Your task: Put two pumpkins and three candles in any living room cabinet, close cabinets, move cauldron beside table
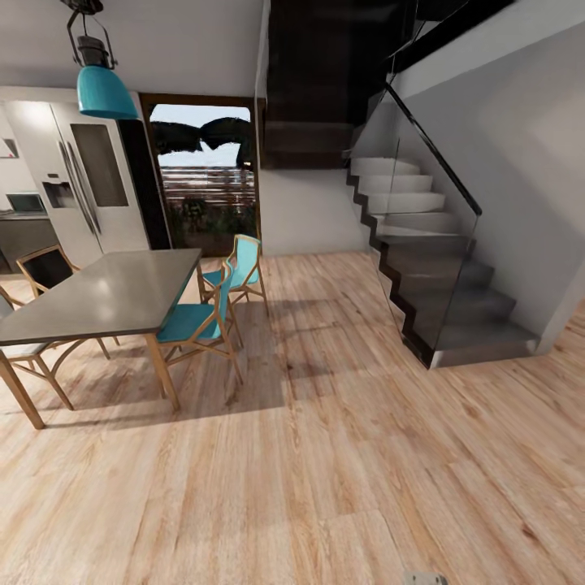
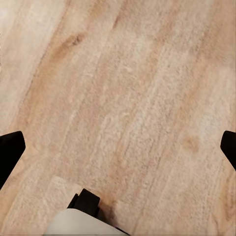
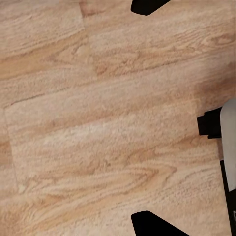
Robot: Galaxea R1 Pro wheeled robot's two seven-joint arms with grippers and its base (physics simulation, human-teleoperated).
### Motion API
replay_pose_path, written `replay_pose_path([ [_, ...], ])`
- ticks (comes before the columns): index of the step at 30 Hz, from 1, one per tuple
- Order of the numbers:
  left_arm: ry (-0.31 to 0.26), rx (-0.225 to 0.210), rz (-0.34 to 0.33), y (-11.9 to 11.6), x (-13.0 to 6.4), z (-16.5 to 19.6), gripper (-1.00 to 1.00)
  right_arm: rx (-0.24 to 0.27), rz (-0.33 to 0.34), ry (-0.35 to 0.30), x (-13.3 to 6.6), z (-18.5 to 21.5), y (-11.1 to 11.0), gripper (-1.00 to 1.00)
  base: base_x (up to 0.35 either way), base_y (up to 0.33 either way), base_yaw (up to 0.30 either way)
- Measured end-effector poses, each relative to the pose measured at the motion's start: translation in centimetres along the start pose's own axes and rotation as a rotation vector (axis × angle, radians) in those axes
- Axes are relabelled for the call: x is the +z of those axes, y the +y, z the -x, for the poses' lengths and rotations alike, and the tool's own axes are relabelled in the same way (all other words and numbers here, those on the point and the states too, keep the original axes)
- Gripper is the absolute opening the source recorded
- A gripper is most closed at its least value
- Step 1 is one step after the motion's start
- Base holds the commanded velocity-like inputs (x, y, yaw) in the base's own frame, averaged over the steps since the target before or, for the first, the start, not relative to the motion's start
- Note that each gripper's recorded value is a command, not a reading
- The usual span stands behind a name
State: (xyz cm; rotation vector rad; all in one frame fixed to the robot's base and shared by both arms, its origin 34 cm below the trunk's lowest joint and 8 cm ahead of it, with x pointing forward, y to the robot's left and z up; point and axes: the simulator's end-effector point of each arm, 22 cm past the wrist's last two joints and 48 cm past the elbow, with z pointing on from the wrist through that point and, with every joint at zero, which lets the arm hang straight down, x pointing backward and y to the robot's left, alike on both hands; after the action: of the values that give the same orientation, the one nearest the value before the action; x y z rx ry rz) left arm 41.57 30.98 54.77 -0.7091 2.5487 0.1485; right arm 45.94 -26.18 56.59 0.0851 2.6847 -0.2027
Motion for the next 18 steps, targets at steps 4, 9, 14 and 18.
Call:
replay_pose_path([
  [4,-0.002,-0.001,0.002,0.13,-0.49,0.38,1.0,0.0,0.0,0.001,-0.52,0.15,-0.09,1.0,0.0,0.0,0.0],
  [9,-0.016,-0.003,0.0,0.01,-0.62,0.86,1.0,-0.002,-0.001,0.003,-0.65,0.11,-0.11,1.0,0.0,0.0,0.0],
  [14,-0.009,-0.002,0.002,0.06,-0.64,0.58,1.0,-0.003,-0.003,0.003,-0.66,0.11,-0.08,1.0,0.013,0.0,0.004],
  [18,-0.006,-0.003,0.003,0.11,-0.67,0.43,1.0,-0.005,-0.003,0.002,-0.69,0.13,-0.07,1.0,0.205,0.0,0.075],
])
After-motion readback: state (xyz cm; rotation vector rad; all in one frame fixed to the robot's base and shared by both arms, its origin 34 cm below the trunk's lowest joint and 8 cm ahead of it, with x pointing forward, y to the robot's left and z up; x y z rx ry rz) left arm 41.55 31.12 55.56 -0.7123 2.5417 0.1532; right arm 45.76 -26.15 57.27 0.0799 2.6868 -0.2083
